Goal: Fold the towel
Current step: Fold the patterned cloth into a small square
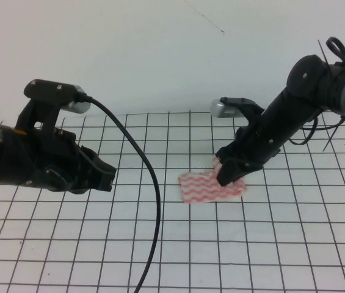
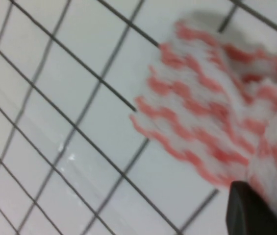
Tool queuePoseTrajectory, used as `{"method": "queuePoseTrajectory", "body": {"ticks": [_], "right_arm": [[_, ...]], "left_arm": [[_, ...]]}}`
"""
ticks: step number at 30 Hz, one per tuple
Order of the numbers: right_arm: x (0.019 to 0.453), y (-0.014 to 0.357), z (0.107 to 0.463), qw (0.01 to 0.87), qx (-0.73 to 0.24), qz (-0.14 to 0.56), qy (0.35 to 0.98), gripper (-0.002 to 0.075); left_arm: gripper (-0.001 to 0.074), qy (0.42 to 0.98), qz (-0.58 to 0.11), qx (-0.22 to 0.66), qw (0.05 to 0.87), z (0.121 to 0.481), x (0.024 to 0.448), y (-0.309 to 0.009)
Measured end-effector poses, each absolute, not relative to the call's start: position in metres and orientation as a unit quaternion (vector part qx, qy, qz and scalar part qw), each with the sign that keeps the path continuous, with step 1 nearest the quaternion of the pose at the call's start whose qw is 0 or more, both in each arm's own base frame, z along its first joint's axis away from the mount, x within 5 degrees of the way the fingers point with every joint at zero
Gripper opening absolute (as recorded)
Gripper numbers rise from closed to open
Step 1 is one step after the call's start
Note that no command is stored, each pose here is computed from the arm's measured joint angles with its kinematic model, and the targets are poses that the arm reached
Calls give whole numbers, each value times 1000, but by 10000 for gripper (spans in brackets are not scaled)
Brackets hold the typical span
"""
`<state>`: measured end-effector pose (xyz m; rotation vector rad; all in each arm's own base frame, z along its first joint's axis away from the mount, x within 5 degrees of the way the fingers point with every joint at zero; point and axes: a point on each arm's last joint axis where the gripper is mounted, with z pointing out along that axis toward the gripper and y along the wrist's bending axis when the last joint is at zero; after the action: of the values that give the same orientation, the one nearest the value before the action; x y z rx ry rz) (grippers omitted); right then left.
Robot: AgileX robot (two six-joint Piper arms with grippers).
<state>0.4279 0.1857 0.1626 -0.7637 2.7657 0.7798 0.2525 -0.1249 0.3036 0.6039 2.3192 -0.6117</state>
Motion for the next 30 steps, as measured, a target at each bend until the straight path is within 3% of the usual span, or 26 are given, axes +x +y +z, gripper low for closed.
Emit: {"method": "queuePoseTrajectory", "body": {"ticks": [23, 26, 30], "right_arm": [[423, 223, 144, 85, -258, 307, 912, 41], [422, 226, 144, 83, -269, 323, 904, 85], [421, 230, 147, 89, -276, 348, 891, 204]], "left_arm": [[-1, 888, -239, 245, 307, 302, 248, -126], [-1, 888, -239, 245, 307, 302, 248, -126], [-1, 889, -240, 246, 304, 301, 248, -126]]}}
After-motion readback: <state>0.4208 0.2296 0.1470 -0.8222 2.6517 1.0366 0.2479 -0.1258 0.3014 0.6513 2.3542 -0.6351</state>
